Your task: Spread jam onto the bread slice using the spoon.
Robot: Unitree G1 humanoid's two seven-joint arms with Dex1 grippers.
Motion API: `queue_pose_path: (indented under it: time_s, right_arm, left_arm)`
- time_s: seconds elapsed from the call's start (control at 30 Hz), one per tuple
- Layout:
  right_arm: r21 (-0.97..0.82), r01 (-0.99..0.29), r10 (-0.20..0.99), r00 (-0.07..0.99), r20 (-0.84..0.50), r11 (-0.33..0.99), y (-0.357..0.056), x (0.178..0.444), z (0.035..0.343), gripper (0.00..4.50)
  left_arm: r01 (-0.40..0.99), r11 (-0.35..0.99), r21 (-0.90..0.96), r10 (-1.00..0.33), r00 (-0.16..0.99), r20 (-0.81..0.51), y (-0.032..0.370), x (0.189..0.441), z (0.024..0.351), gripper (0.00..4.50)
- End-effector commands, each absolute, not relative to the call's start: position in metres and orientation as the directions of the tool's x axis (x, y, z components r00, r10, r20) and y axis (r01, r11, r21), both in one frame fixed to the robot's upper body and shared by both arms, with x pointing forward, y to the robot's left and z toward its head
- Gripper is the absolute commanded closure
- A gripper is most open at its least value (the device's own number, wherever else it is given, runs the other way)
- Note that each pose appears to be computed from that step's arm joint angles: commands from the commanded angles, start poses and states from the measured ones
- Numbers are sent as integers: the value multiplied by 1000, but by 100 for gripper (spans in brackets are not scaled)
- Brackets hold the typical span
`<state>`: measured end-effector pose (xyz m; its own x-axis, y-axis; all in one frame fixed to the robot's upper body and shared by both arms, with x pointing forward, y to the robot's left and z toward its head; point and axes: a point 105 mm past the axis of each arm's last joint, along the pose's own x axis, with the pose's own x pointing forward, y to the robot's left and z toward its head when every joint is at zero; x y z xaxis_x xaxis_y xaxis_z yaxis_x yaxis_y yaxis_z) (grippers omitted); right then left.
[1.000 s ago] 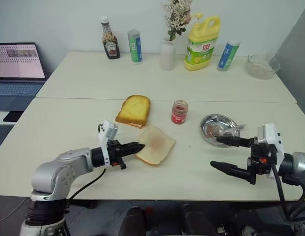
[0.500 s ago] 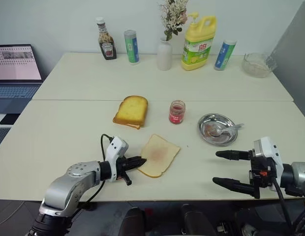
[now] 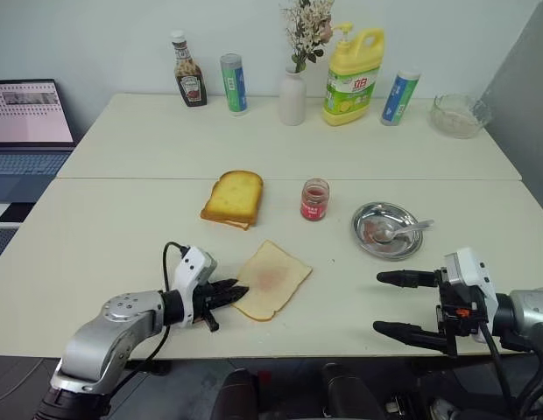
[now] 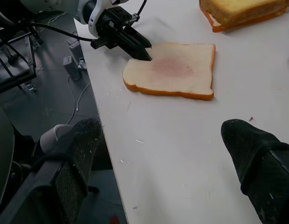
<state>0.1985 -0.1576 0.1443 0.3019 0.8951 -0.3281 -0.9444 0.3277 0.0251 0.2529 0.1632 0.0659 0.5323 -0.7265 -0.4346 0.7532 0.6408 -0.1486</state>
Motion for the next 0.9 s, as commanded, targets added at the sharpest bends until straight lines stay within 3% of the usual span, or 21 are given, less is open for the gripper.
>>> queue_pose_path:
  time_s: [0.03, 0.17, 0.5, 0.6, 0.67, 0.9]
  right_arm:
    - [4, -956, 907, 278, -316, 294, -156, 198, 148, 0]
    - [3, -958, 910, 270, -314, 286, -156, 200, 148, 0]
    - [-7, -962, 914, 261, -310, 272, -155, 205, 148, 0]
    - [-7, -962, 914, 263, -309, 274, -154, 205, 148, 0]
    - [-6, -961, 914, 266, -307, 277, -154, 205, 148, 0]
    - [-5, -952, 912, 293, -286, 305, -157, 208, 151, 0]
  left_arm:
    - [725, 686, -54, -643, 571, -511, 184, 246, 55, 248]
    - [720, 683, 123, -572, 632, -523, 204, 245, 61, 124]
    - [683, 698, 215, -585, 717, -380, 212, 260, 95, 124]
    - [713, 676, 186, -622, 688, -375, 207, 256, 96, 69]
    - [720, 678, 149, -637, 677, -369, 206, 254, 95, 8]
    - [684, 708, 174, -632, 724, -276, 214, 267, 120, 3]
